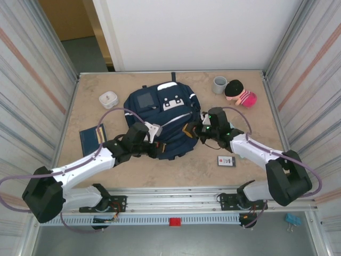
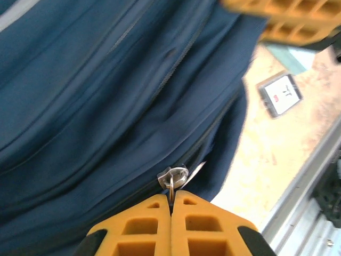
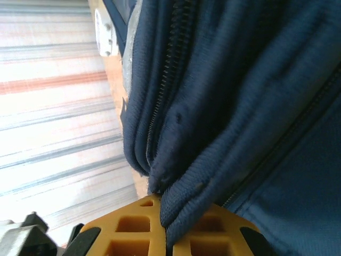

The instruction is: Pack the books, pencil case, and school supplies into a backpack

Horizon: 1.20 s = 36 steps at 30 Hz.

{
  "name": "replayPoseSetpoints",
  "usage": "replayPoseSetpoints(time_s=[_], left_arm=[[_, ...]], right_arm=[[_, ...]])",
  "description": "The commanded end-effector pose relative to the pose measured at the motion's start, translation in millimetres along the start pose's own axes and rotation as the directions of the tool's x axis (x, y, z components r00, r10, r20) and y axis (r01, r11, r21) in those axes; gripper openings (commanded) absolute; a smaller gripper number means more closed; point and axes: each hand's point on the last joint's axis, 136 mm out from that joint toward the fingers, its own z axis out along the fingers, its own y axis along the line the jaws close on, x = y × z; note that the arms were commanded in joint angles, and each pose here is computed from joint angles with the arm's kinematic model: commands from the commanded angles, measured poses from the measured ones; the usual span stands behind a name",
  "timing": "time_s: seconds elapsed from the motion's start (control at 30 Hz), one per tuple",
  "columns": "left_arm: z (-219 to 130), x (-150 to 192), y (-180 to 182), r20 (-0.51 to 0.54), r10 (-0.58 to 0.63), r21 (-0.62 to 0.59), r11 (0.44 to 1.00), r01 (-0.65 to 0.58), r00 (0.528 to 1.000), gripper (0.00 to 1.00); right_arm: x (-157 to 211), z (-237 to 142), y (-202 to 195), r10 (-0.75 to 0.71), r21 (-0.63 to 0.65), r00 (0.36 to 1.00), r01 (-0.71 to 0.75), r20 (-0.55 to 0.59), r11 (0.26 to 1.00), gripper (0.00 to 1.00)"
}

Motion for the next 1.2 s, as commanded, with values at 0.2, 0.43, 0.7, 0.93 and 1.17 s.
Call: replayPoseSetpoints(time_s=[0.2, 0.43, 0.7, 0.93, 1.17], left_arm=[[-15.4, 13.8, 48.8, 0.003, 0.016, -0.15, 0.989, -0.015, 1.0, 0.0], [-15.4, -18.0, 8.6, 0.079, 0.08, 0.054, 0.995, -0.084, 0.994, 0.0], [-20.0, -25.6, -9.5, 0.092, 0.133, 0.135, 0.98, -0.144, 0.987, 0.0], [-23.1, -32.2, -12.1, 0.117, 0.15, 0.138, 0.976, -0.166, 0.982, 0.0], [-28.1, -37.4, -16.6, 0.14, 0.143, 0.153, 0.975, -0.164, 0.98, 0.0]], right_arm=[[-35.3, -58.9, 51.5, -0.266, -0.072, 0.963, 0.269, 0.049, 0.96, 0.11], [-29.9, -73.6, 72.5, -0.725, 0.073, 0.678, 0.722, 0.126, 0.688, 0.7], [35.5, -31.0, 60.1, -0.999, 0.069, -0.024, 0.997, -0.046, -0.027, 0.8], [70.3, -2.9, 52.5, -0.992, -0.142, -0.098, 0.986, -0.074, -0.087, 0.79], [90.7, 25.6, 27.1, -0.979, -0.259, -0.145, 0.96, -0.144, -0.104, 0.77]])
